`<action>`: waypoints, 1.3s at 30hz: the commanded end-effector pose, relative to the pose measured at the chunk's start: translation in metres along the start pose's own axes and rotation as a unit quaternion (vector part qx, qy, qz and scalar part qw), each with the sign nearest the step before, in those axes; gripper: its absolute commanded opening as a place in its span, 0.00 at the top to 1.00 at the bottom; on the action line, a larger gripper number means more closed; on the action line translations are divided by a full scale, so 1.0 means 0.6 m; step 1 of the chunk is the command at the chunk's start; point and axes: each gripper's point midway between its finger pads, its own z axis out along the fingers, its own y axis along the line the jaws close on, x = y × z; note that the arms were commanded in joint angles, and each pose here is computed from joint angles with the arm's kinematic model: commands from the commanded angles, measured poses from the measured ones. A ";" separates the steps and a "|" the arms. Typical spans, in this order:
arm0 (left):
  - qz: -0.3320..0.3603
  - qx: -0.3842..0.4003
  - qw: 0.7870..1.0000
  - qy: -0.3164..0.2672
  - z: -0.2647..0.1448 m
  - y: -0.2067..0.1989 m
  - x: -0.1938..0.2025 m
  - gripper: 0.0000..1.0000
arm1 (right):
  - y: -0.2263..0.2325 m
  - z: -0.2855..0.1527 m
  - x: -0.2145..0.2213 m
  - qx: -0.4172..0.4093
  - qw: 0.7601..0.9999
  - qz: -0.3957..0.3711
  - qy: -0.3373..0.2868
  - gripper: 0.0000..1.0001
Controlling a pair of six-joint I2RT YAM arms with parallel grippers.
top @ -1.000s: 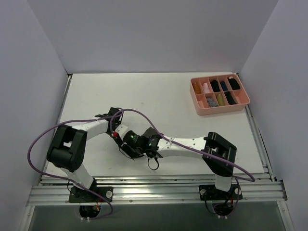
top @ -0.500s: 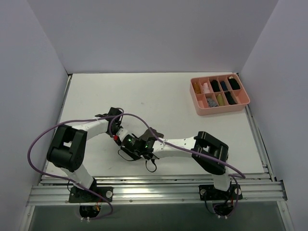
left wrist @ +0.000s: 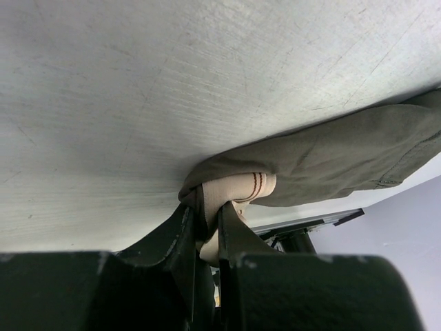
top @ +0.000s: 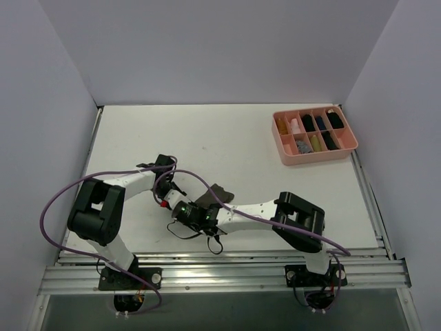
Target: Roll the underwear
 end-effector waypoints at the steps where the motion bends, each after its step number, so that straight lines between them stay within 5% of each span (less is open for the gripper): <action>1: -0.008 -0.036 0.999 -0.013 -0.007 0.028 -0.007 0.98 | -0.014 0.016 0.053 0.006 0.999 0.021 0.043 0.95; 4: -0.015 -0.015 0.999 -0.024 -0.023 0.026 -0.017 0.89 | -0.001 0.014 0.075 -0.058 0.994 0.078 0.050 1.00; 9: -0.021 0.012 0.998 -0.052 -0.059 0.023 -0.039 0.60 | -0.007 0.009 0.087 -0.139 0.975 0.169 0.044 1.00; 12: -0.015 0.010 0.997 -0.069 -0.081 0.025 -0.046 0.53 | -0.002 0.010 0.098 -0.181 0.961 0.206 0.047 1.00; 21: 0.004 0.050 0.995 -0.087 -0.098 0.002 -0.048 0.47 | -0.007 0.012 0.119 -0.271 0.912 0.305 0.040 1.00; 39: 0.061 0.178 0.981 -0.040 -0.062 -0.072 -0.031 0.43 | -0.050 -0.003 0.158 -0.294 0.858 0.421 -0.026 0.99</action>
